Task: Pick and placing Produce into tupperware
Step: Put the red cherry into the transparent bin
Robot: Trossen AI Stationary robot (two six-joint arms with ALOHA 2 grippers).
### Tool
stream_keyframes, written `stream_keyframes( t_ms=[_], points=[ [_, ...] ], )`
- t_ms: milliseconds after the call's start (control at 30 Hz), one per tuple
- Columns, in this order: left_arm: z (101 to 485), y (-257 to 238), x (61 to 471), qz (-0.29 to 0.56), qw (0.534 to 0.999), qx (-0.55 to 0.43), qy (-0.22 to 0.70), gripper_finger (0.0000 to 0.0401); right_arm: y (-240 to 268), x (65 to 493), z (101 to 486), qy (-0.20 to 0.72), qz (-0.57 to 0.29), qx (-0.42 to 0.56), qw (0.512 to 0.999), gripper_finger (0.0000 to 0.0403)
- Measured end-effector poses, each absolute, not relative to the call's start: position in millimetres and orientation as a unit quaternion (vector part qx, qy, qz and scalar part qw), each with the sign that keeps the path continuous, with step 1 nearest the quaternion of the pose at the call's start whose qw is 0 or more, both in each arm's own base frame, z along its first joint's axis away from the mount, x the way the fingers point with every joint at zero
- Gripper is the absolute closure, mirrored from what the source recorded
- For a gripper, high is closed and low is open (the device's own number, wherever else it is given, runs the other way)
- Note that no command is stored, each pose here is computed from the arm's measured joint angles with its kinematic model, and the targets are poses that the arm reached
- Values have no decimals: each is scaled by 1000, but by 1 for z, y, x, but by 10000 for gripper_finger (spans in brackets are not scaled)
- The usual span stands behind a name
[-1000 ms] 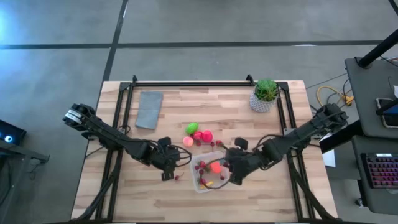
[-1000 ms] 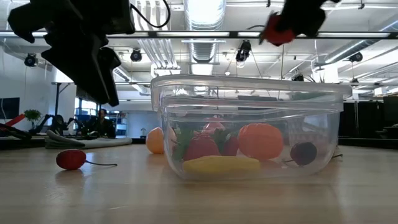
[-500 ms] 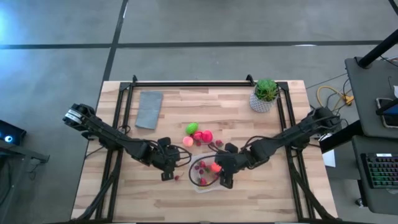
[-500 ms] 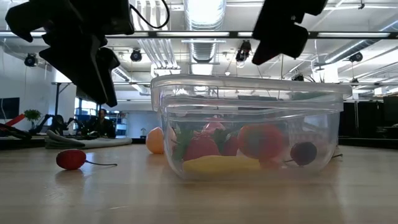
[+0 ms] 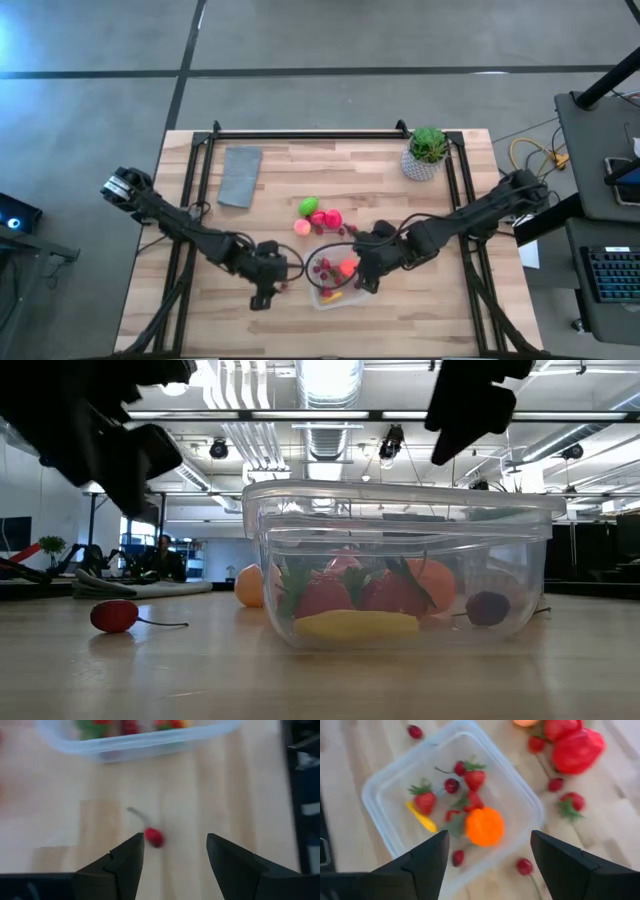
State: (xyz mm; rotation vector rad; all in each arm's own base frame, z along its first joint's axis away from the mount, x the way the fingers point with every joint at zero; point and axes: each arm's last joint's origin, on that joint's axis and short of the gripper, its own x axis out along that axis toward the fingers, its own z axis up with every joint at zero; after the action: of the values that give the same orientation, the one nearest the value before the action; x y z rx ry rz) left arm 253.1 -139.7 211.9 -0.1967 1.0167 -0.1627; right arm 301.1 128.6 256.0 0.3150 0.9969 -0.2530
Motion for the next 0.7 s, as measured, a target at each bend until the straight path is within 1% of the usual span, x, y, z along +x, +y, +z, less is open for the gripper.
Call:
stream_keyframes(
  t_ms=[100,167,433,567,700],
  points=[
    [212,-150,248,-98,866,-82,483,200,126,295,258,483,-129,140,855,133],
    [210,-154,246,-97,866,-74,484,200,125,292,256,490,-133,133,851,133],
    [187,-163,260,-75,872,-63,479,200,121,286,248,504,-153,108,843,133],
    [175,-165,263,-59,866,-50,494,200,120,284,246,512,-156,103,839,135],
    [173,-162,263,-21,870,-49,491,200,121,283,246,515,-156,99,837,132]
  ],
)
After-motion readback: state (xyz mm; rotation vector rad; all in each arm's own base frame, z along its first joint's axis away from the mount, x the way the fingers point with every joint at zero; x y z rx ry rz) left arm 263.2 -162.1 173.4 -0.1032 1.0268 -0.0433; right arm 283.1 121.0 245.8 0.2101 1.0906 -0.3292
